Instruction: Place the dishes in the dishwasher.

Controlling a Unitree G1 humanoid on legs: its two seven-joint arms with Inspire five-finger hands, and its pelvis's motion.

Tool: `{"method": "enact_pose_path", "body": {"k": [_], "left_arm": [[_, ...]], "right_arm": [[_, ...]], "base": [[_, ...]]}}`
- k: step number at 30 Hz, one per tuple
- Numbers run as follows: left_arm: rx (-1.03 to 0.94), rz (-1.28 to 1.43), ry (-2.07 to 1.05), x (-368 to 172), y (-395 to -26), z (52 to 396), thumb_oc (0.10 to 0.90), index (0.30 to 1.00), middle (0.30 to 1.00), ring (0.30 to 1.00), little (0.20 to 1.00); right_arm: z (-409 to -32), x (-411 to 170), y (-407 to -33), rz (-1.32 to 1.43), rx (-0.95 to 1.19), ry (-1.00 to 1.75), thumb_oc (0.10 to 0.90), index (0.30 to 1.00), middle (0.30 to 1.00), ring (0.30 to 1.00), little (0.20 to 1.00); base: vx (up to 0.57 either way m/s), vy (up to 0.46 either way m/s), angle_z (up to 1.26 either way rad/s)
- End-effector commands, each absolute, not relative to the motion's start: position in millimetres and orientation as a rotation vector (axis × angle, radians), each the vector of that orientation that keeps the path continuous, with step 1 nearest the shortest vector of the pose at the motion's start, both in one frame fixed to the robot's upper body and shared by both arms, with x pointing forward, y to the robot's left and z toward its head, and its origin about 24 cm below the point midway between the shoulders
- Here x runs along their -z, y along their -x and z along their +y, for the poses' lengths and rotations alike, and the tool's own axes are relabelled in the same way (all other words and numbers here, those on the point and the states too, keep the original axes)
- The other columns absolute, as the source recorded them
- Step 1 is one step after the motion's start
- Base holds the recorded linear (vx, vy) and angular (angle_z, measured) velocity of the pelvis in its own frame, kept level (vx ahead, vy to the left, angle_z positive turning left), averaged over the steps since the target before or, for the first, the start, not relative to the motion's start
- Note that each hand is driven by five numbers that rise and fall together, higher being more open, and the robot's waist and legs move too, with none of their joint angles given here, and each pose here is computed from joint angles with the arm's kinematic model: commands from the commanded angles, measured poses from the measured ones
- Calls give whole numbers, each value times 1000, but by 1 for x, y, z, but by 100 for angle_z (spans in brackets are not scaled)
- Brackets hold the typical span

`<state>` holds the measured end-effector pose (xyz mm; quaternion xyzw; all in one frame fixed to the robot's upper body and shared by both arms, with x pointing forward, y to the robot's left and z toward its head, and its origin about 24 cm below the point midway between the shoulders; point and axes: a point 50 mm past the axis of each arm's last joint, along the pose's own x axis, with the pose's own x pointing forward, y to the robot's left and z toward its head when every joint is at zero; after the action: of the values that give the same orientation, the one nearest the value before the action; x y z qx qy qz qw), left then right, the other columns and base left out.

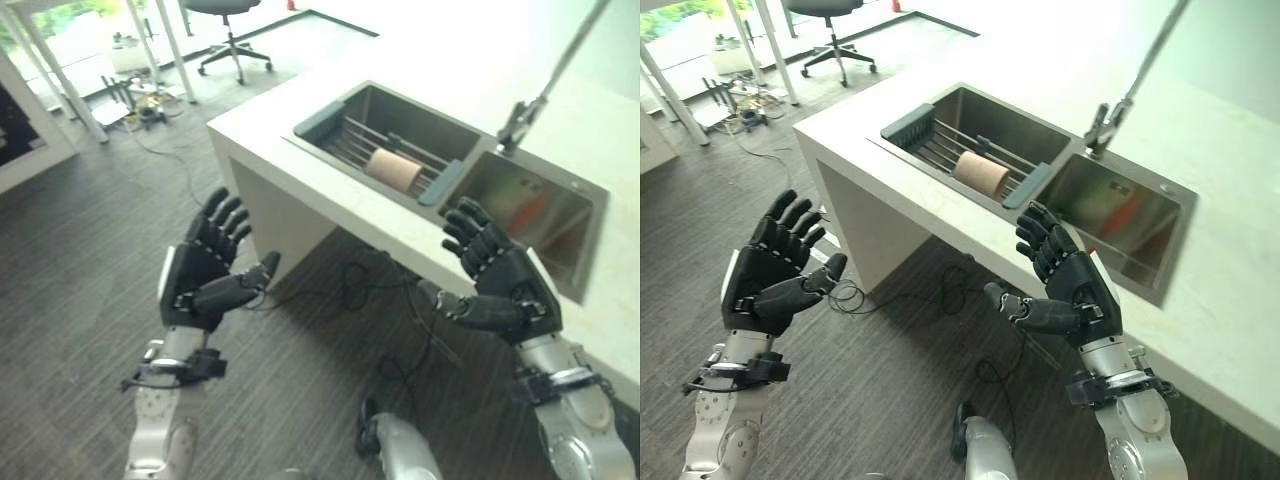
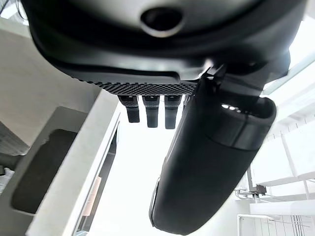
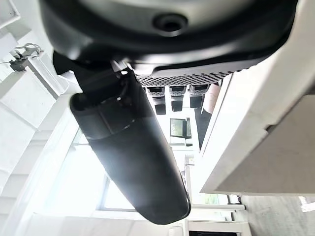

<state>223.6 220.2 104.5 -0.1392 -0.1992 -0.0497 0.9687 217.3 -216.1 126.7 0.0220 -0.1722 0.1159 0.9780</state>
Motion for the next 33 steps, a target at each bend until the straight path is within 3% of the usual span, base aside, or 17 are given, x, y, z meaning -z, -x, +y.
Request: {"method": "enact_pose_path", "body": {"k": [1,6,16,21,27,33], "left_arm": [[176,-672,247,-156,-214,218,800,900,900,900,900],[172,-676,259,-152,-211,220,800,900,900,900,900],[106,-752,256,-154,-198,231,800,900,900,900,900],[186,-763,202,-167,-206,227,800,900,900,900,900],[244,-773,129,-178,-214,216,800,900,900,900,900],[267,-778,61,-184,-219,209,800,900,900,900,900]], "right_arm": [[-227,-170,-212,-602,-189,-10,800,900,900,900,900],[-229,-174,-214,-630,-149,46,800,900,900,900,900],[-232,-176,-212,-604,-162,80,800,900,900,900,900],[-241,-170,-194,-584,-76,69,800,900,900,900,900],[-233,-160,-206,-562,-38,4,800,900,900,900,900],[-233,-160,-215,-556,-50,-39,800,900,900,900,900]], "base": [[254,-146,25],[219,-60,-20],[272,315,-79],[220,287,-22],[77,278,-40],[26,-31,-80]]}}
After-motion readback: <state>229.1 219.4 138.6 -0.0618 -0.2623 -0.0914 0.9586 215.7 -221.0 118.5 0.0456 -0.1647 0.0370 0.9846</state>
